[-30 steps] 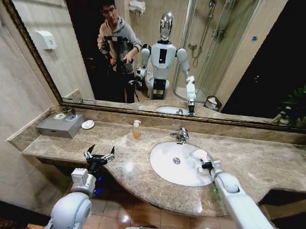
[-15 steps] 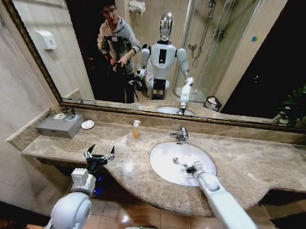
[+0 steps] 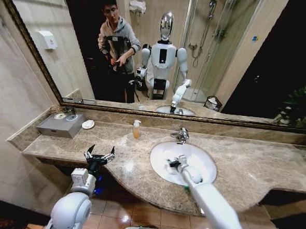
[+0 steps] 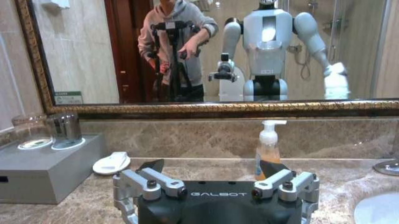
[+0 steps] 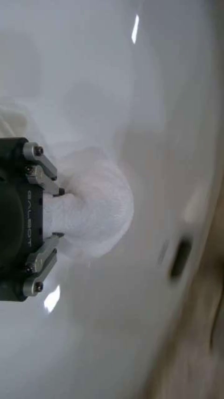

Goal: Pick up the towel from the sink counter and wipe the mirror surface.

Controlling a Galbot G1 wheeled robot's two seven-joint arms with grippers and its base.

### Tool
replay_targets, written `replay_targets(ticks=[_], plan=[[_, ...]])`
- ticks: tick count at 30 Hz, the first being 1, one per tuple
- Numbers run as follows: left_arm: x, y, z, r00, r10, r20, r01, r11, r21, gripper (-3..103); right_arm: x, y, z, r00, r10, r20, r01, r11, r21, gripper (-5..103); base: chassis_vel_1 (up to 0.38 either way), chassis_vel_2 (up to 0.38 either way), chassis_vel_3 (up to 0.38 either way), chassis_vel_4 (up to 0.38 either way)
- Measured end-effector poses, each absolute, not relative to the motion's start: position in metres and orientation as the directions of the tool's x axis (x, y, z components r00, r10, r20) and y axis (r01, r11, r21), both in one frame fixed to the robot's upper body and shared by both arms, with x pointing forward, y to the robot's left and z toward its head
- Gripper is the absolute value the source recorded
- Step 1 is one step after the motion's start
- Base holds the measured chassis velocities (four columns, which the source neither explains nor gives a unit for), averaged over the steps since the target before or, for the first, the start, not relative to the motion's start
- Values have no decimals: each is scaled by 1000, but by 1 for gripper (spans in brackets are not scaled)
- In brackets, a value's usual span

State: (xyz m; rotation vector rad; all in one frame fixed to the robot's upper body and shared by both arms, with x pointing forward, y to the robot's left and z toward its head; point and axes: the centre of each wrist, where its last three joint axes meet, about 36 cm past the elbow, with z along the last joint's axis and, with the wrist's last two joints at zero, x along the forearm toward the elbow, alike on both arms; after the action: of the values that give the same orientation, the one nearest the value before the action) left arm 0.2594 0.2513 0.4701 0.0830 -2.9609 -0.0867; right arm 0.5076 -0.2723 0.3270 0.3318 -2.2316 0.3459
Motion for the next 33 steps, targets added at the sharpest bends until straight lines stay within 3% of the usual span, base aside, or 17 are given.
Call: replay_targets(ticks=[8, 11, 15, 25, 31, 33], plan=[[259, 251, 470, -983, -61, 176, -50, 997, 63, 100, 523, -341, 354, -574, 24, 818, -353, 895, -274, 18, 0, 0, 0, 0], [259, 251, 470, -983, -61, 176, -50, 997, 63, 100, 525, -346, 352, -565, 28, 825, -354, 895, -273, 18, 0, 0, 0, 0], [259, 251, 470, -983, -61, 176, -50, 997, 63, 100, 517, -319, 334, -542, -27, 840, -380, 899, -217, 18, 0, 0, 0, 0], [259, 251, 470, -983, -61, 175, -50, 997, 63, 100, 510, -170, 359, -543, -356, 760, -513, 858, 35, 18, 0, 0, 0, 0], [259, 251, 470, -983, -61, 176, -50, 997, 63, 100, 508, -173, 353, -542, -328, 774, -503, 864, 14, 18, 0, 0, 0, 0], [259, 251, 470, -983, -61, 176, -50, 997, 63, 100, 507, -212, 334, -546, -238, 803, -478, 876, -65, 18, 0, 0, 0, 0]])
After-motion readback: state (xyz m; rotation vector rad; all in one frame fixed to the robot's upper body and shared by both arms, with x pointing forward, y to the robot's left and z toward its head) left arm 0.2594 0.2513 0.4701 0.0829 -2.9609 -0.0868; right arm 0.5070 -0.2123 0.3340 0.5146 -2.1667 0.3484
